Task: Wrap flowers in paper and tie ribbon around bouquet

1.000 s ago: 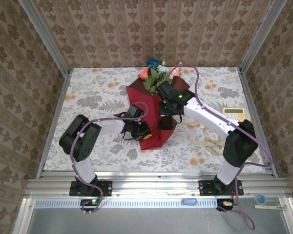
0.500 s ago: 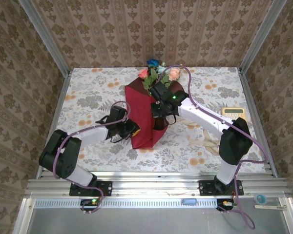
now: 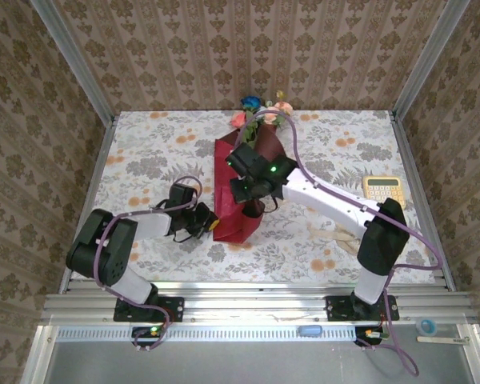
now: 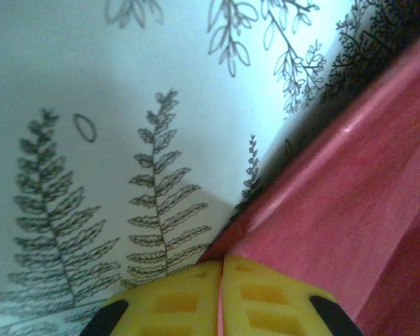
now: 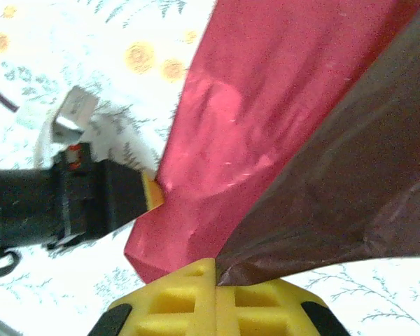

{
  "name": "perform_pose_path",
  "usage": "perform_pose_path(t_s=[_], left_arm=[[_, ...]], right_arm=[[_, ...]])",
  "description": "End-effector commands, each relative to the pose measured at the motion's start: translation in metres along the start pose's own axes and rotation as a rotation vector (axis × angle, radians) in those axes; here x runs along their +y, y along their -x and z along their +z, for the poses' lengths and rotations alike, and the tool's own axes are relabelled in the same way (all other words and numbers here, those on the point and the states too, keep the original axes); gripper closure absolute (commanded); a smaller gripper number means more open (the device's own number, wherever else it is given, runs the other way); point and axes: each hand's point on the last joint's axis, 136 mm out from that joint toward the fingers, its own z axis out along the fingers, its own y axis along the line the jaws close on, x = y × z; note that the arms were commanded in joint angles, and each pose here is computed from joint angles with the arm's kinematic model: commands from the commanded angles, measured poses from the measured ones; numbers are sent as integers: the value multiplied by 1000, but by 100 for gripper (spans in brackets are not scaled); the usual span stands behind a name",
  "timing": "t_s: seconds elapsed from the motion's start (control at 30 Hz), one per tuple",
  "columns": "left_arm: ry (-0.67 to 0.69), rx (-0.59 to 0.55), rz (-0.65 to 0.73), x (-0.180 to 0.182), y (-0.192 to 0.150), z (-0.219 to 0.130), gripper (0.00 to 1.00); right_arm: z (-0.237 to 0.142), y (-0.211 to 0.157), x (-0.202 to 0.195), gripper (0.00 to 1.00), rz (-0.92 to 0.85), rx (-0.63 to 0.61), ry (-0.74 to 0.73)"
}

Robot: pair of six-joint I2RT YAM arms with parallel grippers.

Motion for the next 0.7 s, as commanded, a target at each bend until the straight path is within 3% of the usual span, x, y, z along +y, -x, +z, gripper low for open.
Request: perform_pose_path(t_s=[0.0,0.2,0.67], left_arm=[[157,-11,-83,56,-11,3,93],[163,-1,-36,57,-16,-4,93],[128,-3,-1,55,-24,0,92]], right_arm=[[-17,-3,4,100,-29,-18,-34],[-11,9,14,100,-27,-39,-9],[87,21,64,100,0,134,51]])
